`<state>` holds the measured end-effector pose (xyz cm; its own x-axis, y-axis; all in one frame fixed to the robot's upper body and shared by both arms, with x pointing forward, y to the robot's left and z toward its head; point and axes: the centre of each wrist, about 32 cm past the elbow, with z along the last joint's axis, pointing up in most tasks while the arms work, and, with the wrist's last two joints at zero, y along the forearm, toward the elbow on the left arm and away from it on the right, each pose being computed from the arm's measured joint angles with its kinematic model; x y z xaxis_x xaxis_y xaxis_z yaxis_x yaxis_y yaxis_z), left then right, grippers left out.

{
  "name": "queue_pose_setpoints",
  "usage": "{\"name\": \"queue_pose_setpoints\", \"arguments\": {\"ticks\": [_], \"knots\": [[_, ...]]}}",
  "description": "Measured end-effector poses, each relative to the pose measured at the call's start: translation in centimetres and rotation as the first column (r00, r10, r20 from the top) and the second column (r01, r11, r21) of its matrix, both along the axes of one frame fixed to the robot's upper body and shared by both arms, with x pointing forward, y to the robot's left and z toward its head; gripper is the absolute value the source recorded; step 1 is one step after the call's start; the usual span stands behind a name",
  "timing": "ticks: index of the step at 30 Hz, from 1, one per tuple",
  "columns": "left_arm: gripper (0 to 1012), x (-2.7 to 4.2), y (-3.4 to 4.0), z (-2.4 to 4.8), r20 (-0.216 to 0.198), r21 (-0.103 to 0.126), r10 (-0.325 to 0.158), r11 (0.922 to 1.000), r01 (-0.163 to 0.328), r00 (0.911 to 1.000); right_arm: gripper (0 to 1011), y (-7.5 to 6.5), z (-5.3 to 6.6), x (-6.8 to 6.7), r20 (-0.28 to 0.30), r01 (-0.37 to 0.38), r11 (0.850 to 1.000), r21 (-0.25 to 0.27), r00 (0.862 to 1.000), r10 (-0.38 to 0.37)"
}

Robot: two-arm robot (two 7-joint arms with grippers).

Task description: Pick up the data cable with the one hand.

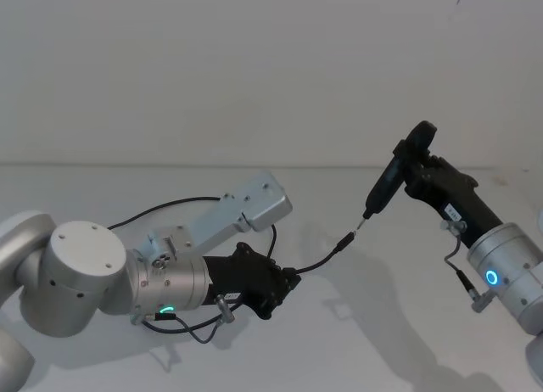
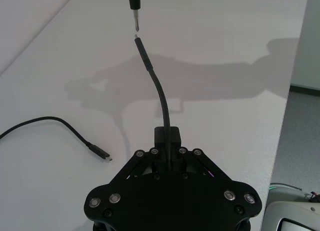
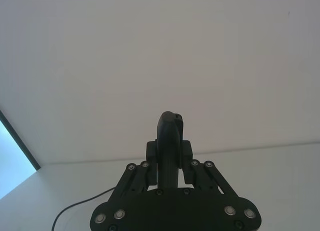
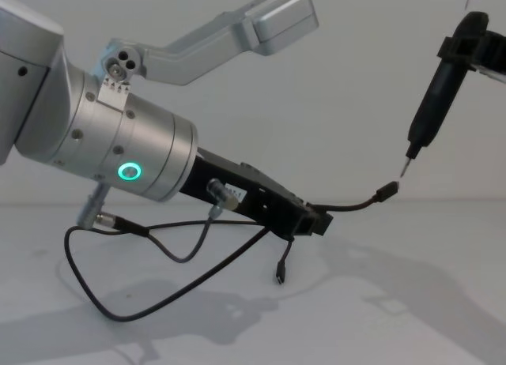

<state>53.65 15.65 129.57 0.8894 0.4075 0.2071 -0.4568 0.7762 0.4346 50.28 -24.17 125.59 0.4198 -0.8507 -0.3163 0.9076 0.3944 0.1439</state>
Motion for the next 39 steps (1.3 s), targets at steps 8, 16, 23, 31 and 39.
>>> {"name": "queue_pose_setpoints", "arguments": {"ticks": [8,16,23,31,39], "knots": [[41,0.00,0.01,0.00,0.000,0.000,0.000,1.0000,0.000,1.0000,279,0.07,-0.29,0.28,-0.007,-0.004,1.000,0.001,1.000,0.004],[41,0.00,0.01,0.00,0.000,0.000,0.000,1.0000,0.000,1.0000,279,0.14,-0.42,0.44,-0.007,-0.008,1.000,0.003,1.000,0.008],[41,0.00,0.01,0.00,0.000,0.000,0.000,1.0000,0.000,1.0000,279,0.12,-0.47,0.47,-0.009,-0.012,1.000,0.002,1.000,0.012],[41,0.00,0.00,0.00,0.000,0.000,0.000,1.0000,0.000,1.0000,279,0.11,-0.53,0.44,-0.011,-0.016,1.000,0.001,1.000,0.016],[41,0.00,0.01,0.00,0.000,0.000,0.000,1.0000,0.000,1.0000,279,0.10,-0.56,0.41,-0.012,-0.018,1.000,0.000,1.000,0.018]]}}
